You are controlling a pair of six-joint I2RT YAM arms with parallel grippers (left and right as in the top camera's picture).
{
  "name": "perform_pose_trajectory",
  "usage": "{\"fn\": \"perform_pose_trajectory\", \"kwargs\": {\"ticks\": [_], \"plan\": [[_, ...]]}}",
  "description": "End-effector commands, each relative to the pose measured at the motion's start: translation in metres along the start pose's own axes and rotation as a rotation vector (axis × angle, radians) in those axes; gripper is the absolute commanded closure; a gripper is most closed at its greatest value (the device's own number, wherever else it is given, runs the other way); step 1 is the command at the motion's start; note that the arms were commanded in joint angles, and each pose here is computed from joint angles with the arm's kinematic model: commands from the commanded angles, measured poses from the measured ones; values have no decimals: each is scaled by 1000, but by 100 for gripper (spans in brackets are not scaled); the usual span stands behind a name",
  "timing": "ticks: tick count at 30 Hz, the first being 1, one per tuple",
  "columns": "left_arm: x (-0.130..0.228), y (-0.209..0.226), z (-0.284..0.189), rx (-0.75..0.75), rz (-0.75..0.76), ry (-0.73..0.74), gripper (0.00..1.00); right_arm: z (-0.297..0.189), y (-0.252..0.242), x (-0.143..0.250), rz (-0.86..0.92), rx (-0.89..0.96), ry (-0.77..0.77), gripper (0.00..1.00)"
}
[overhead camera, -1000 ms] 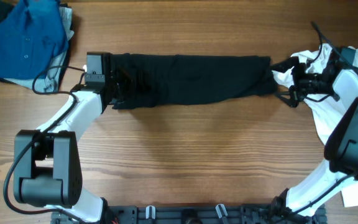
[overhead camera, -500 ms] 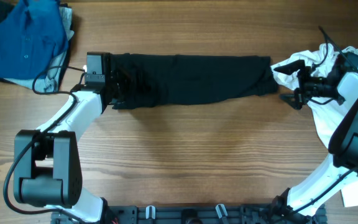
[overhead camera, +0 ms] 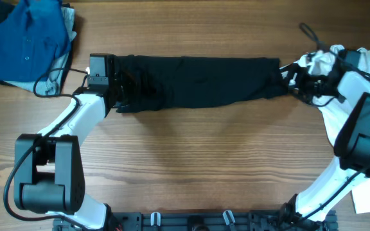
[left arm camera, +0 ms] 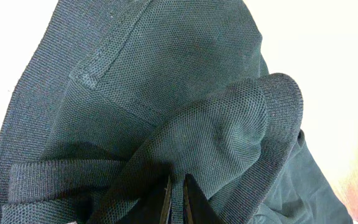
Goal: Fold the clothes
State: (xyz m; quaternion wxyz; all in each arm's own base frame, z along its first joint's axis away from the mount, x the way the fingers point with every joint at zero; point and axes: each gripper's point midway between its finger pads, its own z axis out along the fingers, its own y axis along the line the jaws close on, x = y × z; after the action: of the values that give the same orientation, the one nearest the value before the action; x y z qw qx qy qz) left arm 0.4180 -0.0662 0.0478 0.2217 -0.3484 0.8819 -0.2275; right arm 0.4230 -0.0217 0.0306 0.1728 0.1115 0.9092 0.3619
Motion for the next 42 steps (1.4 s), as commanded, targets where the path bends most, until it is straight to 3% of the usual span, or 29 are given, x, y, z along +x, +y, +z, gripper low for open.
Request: {"fn": "perform_pose_trajectory", "kwargs": {"ticks": [1, 11, 13, 15, 17, 18, 20, 23, 38, 39, 40, 42], "plan": [[-2, -4, -4, 17, 7, -1, 91, 24, 11, 10, -155, -11, 51, 0], [0, -6, -4, 28, 7, 11, 91, 54, 11, 25, -98, -33, 111, 2], [1, -7, -4, 34, 7, 19, 91, 53, 10, 24, -91, -32, 109, 16], [2, -8, -4, 40, 7, 26, 92, 51, 8, 23, -75, -29, 103, 46], [3, -9, -4, 45, 7, 32, 92, 49, 5, 22, -51, -27, 98, 66], [4, -9, -4, 47, 7, 36, 92, 48, 4, 21, -49, -26, 95, 82], [5, -10, -4, 50, 7, 39, 91, 47, 3, 21, -41, -25, 94, 96], [5, -10, -4, 51, 8, 39, 77, 47, 0, 20, -18, -3, 92, 96], [11, -15, -5, 79, 8, 75, 77, 37, -30, 32, 53, 167, 139, 96], [11, -15, -5, 79, 8, 75, 83, 35, -31, 31, 57, 170, 133, 96], [11, -15, -5, 79, 8, 75, 96, 31, -33, 28, 58, 183, 121, 96], [11, -15, -5, 79, 8, 74, 96, 24, -32, 22, 39, 203, 97, 96]]}}
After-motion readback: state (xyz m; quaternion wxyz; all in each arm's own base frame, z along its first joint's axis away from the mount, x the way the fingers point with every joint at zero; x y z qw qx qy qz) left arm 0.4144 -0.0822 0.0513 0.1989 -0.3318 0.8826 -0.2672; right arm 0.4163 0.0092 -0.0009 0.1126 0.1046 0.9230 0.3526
